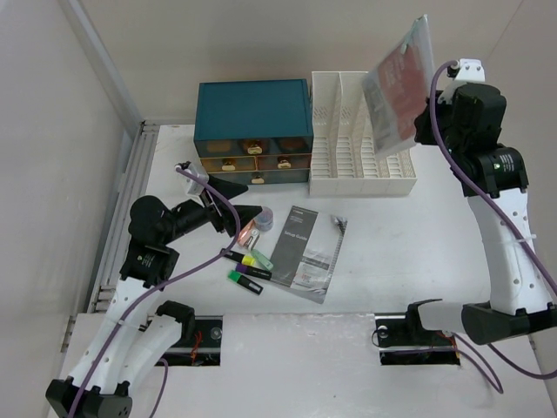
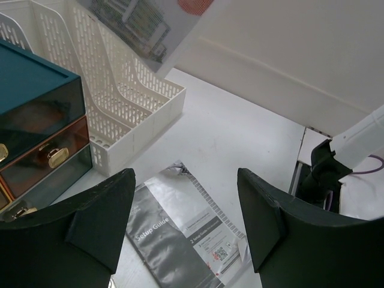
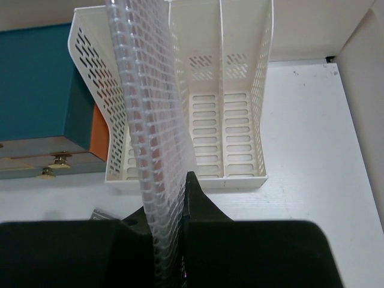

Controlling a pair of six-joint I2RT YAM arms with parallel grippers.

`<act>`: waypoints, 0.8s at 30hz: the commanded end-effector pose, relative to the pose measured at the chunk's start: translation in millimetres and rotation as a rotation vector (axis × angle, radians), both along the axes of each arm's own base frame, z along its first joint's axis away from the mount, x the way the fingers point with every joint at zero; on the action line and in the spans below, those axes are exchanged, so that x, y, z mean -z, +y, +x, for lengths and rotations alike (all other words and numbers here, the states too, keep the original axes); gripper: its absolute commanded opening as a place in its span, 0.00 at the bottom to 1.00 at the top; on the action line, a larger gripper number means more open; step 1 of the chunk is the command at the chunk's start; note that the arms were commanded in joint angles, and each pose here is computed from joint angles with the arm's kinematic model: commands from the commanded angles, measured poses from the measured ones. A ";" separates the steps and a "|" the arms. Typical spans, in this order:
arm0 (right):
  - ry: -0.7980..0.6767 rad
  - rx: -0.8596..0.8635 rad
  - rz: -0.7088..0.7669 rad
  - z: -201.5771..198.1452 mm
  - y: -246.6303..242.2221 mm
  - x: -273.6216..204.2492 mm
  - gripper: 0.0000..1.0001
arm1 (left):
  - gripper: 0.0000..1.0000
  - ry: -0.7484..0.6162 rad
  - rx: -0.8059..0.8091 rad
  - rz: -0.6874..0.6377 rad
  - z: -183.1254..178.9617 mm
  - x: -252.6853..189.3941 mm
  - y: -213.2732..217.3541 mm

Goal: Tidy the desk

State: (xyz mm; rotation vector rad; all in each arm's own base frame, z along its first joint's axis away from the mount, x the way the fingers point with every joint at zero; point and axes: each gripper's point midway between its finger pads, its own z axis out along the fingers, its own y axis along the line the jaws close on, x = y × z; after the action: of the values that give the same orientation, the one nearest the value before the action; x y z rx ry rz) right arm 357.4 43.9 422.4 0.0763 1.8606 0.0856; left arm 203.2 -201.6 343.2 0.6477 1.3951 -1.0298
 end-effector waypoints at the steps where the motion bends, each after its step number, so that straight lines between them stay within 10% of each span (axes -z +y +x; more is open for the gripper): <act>1: -0.103 0.068 0.051 1.3 -4.4 -26.5 0.00 | 0.66 -0.050 0.003 -0.007 -1.6 -7.3 -0.3; 24: 0.051 -0.095 0.040 65.9 50.7 31.7 0.00 | 0.66 -0.049 -0.016 -0.003 -3.0 -0.5 2.7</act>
State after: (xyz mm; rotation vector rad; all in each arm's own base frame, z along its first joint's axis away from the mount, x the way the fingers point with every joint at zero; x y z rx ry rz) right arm 408.1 76.2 346.9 0.0420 2.0620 0.1257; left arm 205.5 -200.3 329.3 0.6349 1.4283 -1.0216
